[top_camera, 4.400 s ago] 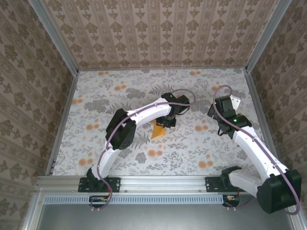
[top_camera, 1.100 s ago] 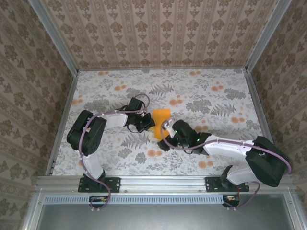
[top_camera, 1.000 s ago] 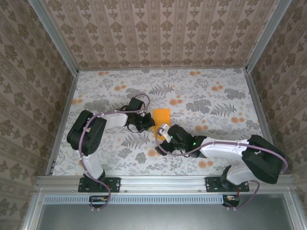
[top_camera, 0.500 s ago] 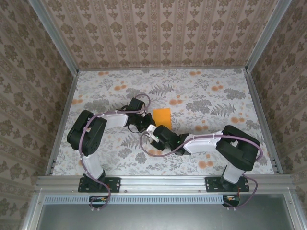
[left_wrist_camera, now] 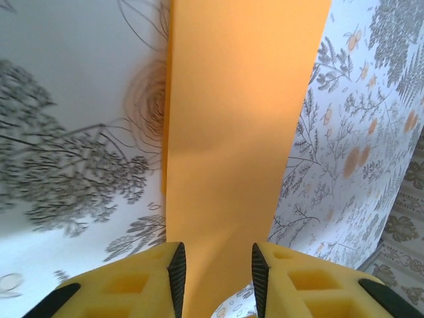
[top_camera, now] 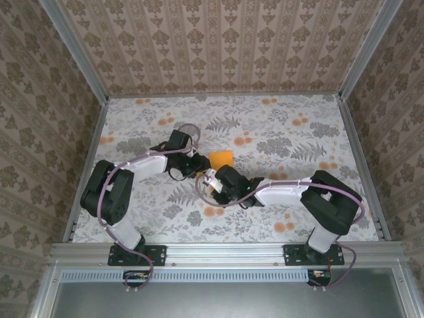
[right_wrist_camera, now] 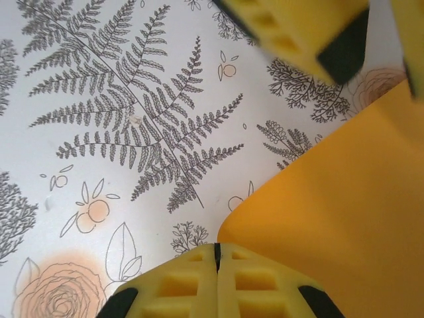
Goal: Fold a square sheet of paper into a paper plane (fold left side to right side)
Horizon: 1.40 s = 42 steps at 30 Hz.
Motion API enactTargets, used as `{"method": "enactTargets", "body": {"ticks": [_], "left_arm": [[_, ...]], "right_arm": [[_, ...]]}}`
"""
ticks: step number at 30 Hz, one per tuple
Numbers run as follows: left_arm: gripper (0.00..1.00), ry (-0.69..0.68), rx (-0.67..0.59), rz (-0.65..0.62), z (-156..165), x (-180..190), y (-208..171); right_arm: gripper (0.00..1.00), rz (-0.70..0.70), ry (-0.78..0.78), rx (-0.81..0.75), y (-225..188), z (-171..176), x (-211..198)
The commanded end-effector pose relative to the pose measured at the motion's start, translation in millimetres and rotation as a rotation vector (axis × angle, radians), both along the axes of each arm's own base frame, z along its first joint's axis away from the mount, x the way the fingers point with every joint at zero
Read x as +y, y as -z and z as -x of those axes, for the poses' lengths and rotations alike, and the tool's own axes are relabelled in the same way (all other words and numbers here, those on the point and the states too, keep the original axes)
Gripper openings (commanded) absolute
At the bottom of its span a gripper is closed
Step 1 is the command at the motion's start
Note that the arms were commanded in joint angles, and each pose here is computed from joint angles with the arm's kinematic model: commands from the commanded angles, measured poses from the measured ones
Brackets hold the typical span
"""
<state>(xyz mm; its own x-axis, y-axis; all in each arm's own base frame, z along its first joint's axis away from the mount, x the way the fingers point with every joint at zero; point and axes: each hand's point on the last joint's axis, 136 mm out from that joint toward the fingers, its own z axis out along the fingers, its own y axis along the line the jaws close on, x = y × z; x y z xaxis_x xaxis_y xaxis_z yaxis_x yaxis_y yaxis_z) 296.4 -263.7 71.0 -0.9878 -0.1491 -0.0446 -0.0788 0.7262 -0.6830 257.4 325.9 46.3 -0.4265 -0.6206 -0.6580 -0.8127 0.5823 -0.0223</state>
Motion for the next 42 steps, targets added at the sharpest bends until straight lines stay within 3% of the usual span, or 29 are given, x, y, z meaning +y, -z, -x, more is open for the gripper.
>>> {"method": "enactTargets", "body": {"ticks": [1, 7, 16, 30, 42], "left_arm": [[0.29, 0.068, -0.058, -0.013, -8, 5, -17], [0.16, 0.175, -0.094, 0.027, -39, -23, -18], [0.11, 0.317, -0.045, 0.067, -55, -72, 13], [0.05, 0.366, 0.022, -0.024, -46, -70, 59], [0.04, 0.374, 0.018, -0.035, -45, -71, 60]], "right_arm": [[0.0, -0.104, -0.016, 0.132, -15, 8, 9], [0.0, -0.17, 0.035, 0.214, -17, -1, 7], [0.0, -0.24, 0.069, 0.31, -14, -6, 7], [0.0, -0.325, 0.193, 0.419, -10, -29, -18], [0.0, -0.29, 0.352, 0.435, 6, -65, -48]]}}
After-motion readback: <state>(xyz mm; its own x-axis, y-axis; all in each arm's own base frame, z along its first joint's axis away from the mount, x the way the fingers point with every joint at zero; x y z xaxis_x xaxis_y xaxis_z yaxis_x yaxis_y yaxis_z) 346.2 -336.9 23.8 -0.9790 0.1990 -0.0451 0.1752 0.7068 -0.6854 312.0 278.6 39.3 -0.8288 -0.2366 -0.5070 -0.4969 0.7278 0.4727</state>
